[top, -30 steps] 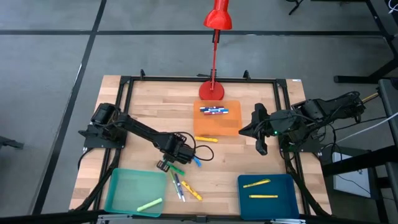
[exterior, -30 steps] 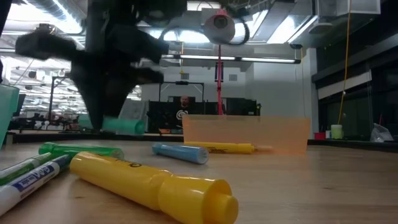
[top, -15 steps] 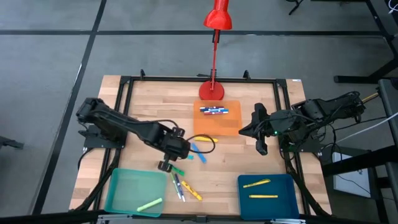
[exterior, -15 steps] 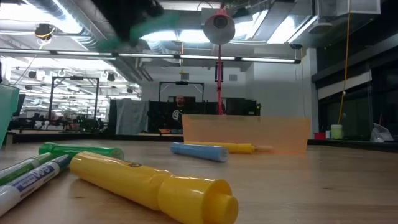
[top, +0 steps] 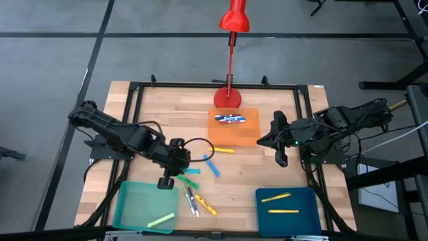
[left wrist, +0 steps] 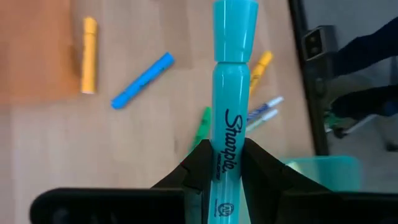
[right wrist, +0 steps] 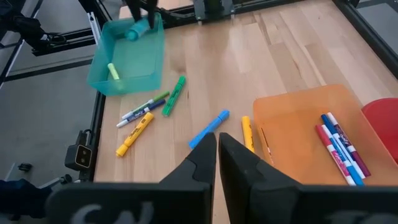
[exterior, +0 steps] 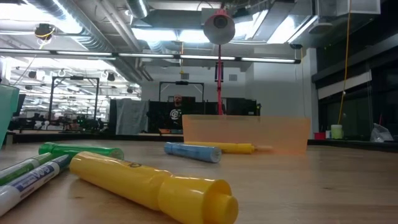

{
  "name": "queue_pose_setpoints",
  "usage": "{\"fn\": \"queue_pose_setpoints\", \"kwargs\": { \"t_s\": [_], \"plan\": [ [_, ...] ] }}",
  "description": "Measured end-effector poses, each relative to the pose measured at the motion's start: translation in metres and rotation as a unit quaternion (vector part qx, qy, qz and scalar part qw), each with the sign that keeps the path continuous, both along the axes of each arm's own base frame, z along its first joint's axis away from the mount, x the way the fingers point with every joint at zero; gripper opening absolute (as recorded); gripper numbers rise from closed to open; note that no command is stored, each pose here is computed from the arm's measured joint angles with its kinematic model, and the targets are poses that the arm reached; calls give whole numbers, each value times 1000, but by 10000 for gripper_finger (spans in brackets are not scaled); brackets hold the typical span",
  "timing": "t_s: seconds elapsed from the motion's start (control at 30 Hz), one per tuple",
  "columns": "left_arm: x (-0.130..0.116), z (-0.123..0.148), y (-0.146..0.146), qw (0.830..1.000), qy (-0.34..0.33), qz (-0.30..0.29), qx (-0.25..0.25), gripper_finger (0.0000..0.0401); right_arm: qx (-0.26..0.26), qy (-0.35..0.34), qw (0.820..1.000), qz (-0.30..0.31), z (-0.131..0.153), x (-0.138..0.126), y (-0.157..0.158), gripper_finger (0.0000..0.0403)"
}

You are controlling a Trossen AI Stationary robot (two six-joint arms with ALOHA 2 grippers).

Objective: Pick & Place Markers
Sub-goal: Put the light blue highlighter pen into the green bin

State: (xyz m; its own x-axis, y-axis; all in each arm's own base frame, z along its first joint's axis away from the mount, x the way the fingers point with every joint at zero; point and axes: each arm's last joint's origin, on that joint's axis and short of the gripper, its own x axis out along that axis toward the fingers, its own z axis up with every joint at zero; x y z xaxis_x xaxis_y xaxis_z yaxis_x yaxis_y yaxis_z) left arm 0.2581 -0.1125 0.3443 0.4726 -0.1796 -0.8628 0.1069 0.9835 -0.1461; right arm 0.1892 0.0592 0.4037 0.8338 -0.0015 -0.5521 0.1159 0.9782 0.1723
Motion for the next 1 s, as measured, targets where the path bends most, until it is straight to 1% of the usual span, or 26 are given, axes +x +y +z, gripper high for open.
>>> {"fn": "queue_pose_setpoints", "kwargs": {
  "t_s": [0.2, 0.4, 0.73, 1.0],
  "plan": [
    [-11, 3, -15, 1000, 4, 10, -27, 57, 1, 0, 1000, -1, 0, 0, 0, 21],
    [-17, 3, -28, 999, 8, -5, -30, 57, 3, 0, 1000, -2, 0, 0, 0, 21],
    [-18, 3, -30, 999, 15, 5, -43, 57, 4, 0, 1000, -3, 0, 0, 0, 21],
    [-20, 3, -32, 998, 27, 13, -62, 57, 2, 0, 1000, -2, 0, 0, 0, 21]
  ]
}}
